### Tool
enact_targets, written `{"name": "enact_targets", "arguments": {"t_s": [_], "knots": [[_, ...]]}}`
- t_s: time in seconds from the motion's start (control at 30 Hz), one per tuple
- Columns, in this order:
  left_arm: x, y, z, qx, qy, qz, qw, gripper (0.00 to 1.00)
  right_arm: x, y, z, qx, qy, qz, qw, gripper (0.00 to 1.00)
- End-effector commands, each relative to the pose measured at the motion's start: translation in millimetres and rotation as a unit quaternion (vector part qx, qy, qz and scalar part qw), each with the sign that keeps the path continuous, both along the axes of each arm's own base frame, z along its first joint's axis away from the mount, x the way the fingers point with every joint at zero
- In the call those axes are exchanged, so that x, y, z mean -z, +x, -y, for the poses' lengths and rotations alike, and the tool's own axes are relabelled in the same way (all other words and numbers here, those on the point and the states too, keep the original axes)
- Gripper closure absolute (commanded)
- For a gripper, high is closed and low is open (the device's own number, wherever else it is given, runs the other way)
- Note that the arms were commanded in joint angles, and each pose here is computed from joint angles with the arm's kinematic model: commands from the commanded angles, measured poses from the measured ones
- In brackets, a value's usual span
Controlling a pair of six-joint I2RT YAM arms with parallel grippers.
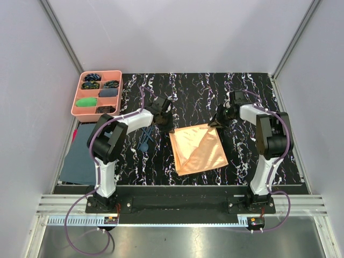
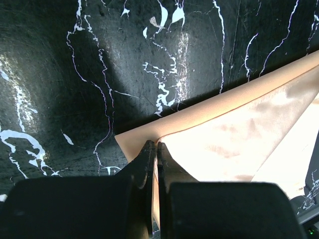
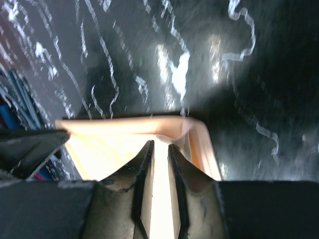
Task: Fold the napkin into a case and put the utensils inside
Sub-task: Turn over the upper triangle folded napkin at the center of the board.
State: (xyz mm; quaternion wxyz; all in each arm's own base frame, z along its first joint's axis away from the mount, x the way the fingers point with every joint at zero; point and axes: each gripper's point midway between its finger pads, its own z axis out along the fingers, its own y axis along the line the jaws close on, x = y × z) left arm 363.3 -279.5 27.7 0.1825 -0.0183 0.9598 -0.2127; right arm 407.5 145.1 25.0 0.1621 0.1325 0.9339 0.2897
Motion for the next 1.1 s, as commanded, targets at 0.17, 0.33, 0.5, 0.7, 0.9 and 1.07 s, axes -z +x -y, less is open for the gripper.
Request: {"name": "enact_targets", "arguments": {"t_s": [0.17, 0.33, 0.5, 0.7, 0.9, 1.07], "knots": [[-10, 10, 1, -0.003, -0.002, 0.02, 1.0, 1.0, -61, -42, -39, -0.041, 0.057, 0.053, 0.996, 0.62], [-13, 10, -2, -0.01, -0.001, 0.023, 1.0, 1.0, -65, -91, -93, -0.104, 0.092, 0.039, 0.99, 0.58], [-13, 8, -2, -0.013, -0.001, 0.021, 1.0, 1.0, -59, -127, -129, -0.134, 0.139, 0.012, 0.981, 0.57], [-12, 8, -4, -0.021, 0.001, 0.019, 1.0, 1.0, -43, -158, -154, -0.155, 0.177, -0.004, 0.972, 0.72], [-11, 9, -6, -0.031, 0.003, 0.019, 0.999, 1.0, -28, -176, -163, -0.168, 0.177, -0.023, 0.97, 0.75], [-12, 12, -8, -0.041, 0.006, 0.023, 0.999, 1.0, -5, -200, -163, -0.174, 0.183, -0.059, 0.966, 0.77]]}}
